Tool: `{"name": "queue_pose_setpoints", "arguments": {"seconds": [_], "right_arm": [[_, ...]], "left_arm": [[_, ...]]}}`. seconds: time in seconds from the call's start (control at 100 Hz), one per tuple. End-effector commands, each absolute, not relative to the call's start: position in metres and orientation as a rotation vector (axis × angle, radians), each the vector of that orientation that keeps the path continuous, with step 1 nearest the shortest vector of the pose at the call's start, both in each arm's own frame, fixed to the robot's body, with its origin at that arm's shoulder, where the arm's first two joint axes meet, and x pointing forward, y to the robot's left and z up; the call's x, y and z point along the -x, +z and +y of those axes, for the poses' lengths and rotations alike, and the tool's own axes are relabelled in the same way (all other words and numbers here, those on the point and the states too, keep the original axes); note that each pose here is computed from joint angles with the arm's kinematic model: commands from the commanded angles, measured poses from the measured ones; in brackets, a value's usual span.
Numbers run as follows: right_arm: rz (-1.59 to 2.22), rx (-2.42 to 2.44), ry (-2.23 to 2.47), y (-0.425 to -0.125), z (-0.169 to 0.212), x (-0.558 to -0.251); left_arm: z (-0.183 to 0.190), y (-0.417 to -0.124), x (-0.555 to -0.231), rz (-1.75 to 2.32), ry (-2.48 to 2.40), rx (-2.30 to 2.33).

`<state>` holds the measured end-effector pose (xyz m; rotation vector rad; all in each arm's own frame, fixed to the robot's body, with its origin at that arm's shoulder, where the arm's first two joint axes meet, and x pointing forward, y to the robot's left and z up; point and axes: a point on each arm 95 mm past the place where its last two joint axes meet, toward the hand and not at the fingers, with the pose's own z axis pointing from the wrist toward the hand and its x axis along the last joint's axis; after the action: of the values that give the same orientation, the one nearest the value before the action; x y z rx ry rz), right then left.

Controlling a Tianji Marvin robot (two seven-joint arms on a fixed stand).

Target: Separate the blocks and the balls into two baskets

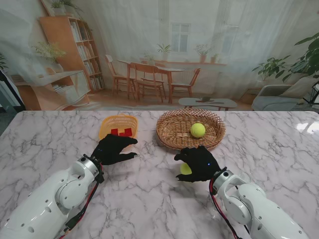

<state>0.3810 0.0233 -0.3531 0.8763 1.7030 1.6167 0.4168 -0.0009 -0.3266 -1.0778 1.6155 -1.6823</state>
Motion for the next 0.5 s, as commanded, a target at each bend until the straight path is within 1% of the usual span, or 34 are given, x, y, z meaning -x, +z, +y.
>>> {"name": "queue_pose_setpoints", "arguments": {"seconds": [0.0,0.49], "right_arm": [[1.714,-0.908,1.583,-0.363,0.019,-0.381],[1.723,-0.98,1.518,-0.383,0.017,-0.389]], "left_arm": [[-0.001,-0.328,-0.417,1.635,-1.669,1.086],[-0.002,-0.328,-0.417,1.649,-1.663,1.085]]}}
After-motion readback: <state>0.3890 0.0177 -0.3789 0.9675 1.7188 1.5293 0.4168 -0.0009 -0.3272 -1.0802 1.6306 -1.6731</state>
